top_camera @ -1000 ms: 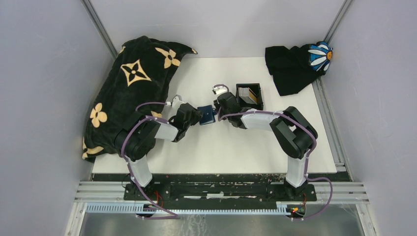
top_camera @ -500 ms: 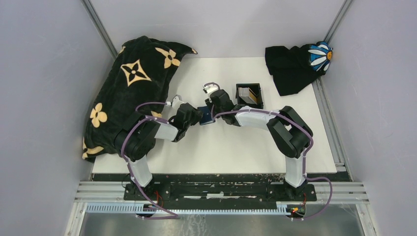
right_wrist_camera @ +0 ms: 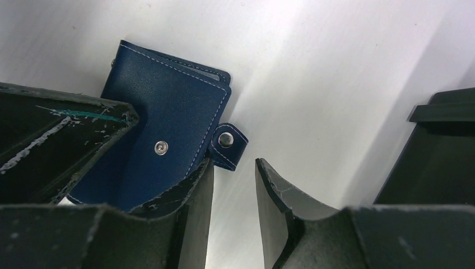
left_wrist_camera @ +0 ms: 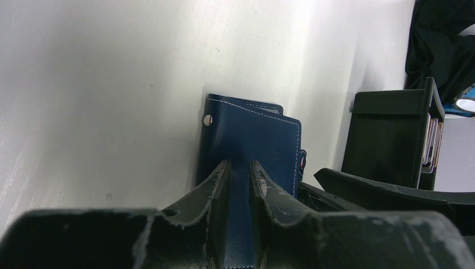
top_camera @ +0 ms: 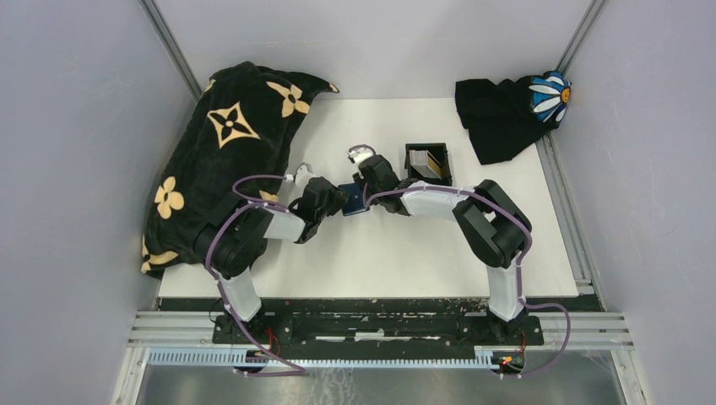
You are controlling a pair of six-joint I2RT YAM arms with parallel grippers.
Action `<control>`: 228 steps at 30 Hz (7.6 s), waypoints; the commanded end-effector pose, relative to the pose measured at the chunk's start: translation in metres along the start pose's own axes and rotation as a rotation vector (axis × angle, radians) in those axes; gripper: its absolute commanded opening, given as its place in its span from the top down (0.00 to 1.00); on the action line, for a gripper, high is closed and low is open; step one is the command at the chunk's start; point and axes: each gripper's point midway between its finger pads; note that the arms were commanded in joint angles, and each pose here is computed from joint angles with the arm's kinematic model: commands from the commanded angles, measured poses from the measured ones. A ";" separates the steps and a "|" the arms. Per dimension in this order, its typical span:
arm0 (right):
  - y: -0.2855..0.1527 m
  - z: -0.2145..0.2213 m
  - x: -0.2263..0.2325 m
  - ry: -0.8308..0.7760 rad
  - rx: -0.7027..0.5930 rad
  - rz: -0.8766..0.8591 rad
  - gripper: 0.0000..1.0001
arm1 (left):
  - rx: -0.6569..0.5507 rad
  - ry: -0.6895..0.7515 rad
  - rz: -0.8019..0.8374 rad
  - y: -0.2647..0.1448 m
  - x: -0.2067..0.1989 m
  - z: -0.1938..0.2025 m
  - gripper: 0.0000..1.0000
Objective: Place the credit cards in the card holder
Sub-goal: Close the card holder at the center of the board.
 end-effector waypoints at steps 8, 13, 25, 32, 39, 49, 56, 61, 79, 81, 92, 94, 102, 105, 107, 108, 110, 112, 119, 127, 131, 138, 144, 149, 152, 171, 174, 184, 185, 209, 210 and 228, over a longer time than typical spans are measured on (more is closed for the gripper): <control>0.009 -0.018 0.006 -0.025 -0.035 0.003 0.60 | 0.188 0.123 -0.157 -0.015 0.056 0.049 0.70; 0.012 -0.029 0.009 -0.034 -0.053 0.002 0.64 | 0.180 0.126 -0.153 -0.017 0.055 0.046 0.69; 0.006 -0.038 0.005 -0.004 -0.069 0.012 0.86 | 0.142 0.118 -0.147 -0.024 0.052 0.036 0.63; -0.006 -0.036 0.008 0.026 -0.072 -0.018 0.88 | 0.081 0.099 -0.114 -0.037 0.046 0.022 0.60; -0.017 -0.036 0.015 0.041 -0.072 -0.067 0.87 | 0.006 0.070 -0.039 -0.051 0.035 0.007 0.58; -0.024 -0.028 0.031 0.027 -0.044 -0.103 0.85 | 0.007 0.080 -0.023 -0.059 0.038 0.012 0.56; -0.030 -0.023 0.037 0.010 -0.039 -0.099 0.80 | 0.012 0.086 0.001 -0.052 0.027 0.013 0.56; -0.034 -0.030 0.036 -0.008 -0.023 -0.083 0.71 | 0.023 0.094 -0.008 -0.046 0.027 0.017 0.56; -0.080 -0.158 0.004 0.032 -0.356 0.183 0.22 | -0.058 0.206 -0.015 -0.052 0.021 -0.008 0.56; -0.063 -0.147 0.011 -0.027 -0.261 0.180 0.13 | -0.063 0.213 -0.021 -0.050 0.021 -0.009 0.56; -0.042 -0.100 0.025 -0.088 -0.117 0.097 0.31 | -0.073 0.231 -0.024 -0.045 0.019 -0.011 0.56; -0.038 -0.090 0.025 -0.103 -0.070 0.098 0.32 | -0.070 0.236 -0.025 -0.044 0.019 -0.011 0.56; -0.025 -0.054 0.027 -0.138 0.062 0.081 0.32 | -0.054 0.238 -0.028 -0.037 0.017 -0.007 0.56; -0.022 -0.049 0.029 -0.139 0.086 0.072 0.33 | -0.048 0.237 -0.030 -0.034 0.018 -0.005 0.56; -0.021 -0.046 0.029 -0.143 0.098 0.075 0.33 | -0.041 0.239 -0.032 -0.032 0.018 -0.003 0.56; -0.020 -0.045 0.029 -0.145 0.104 0.074 0.33 | -0.040 0.237 -0.032 -0.032 0.018 -0.003 0.56; -0.019 -0.043 0.029 -0.143 0.110 0.073 0.33 | -0.038 0.238 -0.033 -0.031 0.018 -0.002 0.56; -0.018 -0.041 0.031 -0.144 0.118 0.066 0.33 | -0.038 0.238 -0.032 -0.030 0.018 -0.002 0.56; -0.012 -0.036 0.032 -0.152 0.142 0.070 0.37 | -0.036 0.237 -0.031 -0.029 0.019 -0.001 0.56; -0.005 -0.035 0.033 -0.147 0.159 0.064 0.41 | -0.040 0.237 -0.032 -0.030 0.019 -0.002 0.56; -0.002 -0.035 0.033 -0.138 0.171 0.052 0.45 | -0.037 0.238 -0.032 -0.030 0.019 -0.001 0.56; 0.002 -0.030 0.033 -0.118 0.206 0.021 0.51 | -0.039 0.235 -0.030 -0.029 0.019 -0.001 0.56; 0.004 -0.025 0.031 -0.105 0.226 0.007 0.55 | -0.036 0.235 -0.028 -0.028 0.018 0.000 0.56; 0.007 -0.023 0.031 -0.091 0.245 -0.020 0.64 | -0.035 0.233 -0.029 -0.027 0.018 0.000 0.56; 0.008 -0.022 0.031 -0.085 0.253 -0.033 0.68 | -0.033 0.233 -0.028 -0.026 0.018 0.000 0.56; 0.001 -0.043 0.036 -0.079 0.199 -0.055 0.65 | -0.032 0.237 -0.033 -0.023 0.017 0.001 0.56; -0.001 -0.047 0.037 -0.073 0.185 -0.060 0.66 | -0.033 0.239 -0.032 -0.023 0.017 0.001 0.56; -0.001 -0.045 0.035 -0.075 0.201 -0.050 0.68 | -0.029 0.240 -0.037 -0.022 0.019 0.002 0.56; -0.002 -0.044 0.035 -0.075 0.202 -0.050 0.69 | -0.029 0.239 -0.037 -0.022 0.019 0.002 0.56; -0.008 -0.035 0.042 -0.042 0.233 -0.095 0.98 | -0.020 0.228 -0.030 -0.019 0.018 0.007 0.57; -0.008 -0.035 0.043 -0.038 0.233 -0.096 0.98 | -0.020 0.229 -0.029 -0.019 0.017 0.007 0.57; -0.009 -0.027 0.053 -0.003 0.238 -0.115 0.99 | -0.007 0.234 -0.008 -0.019 0.013 0.017 0.61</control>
Point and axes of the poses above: each gripper's point midway between its finger pads, its own y axis out along the fingers, its own x axis along the line the jaws close on, z = x × y, and after that the axes turned 12 degrees about y, right-handed
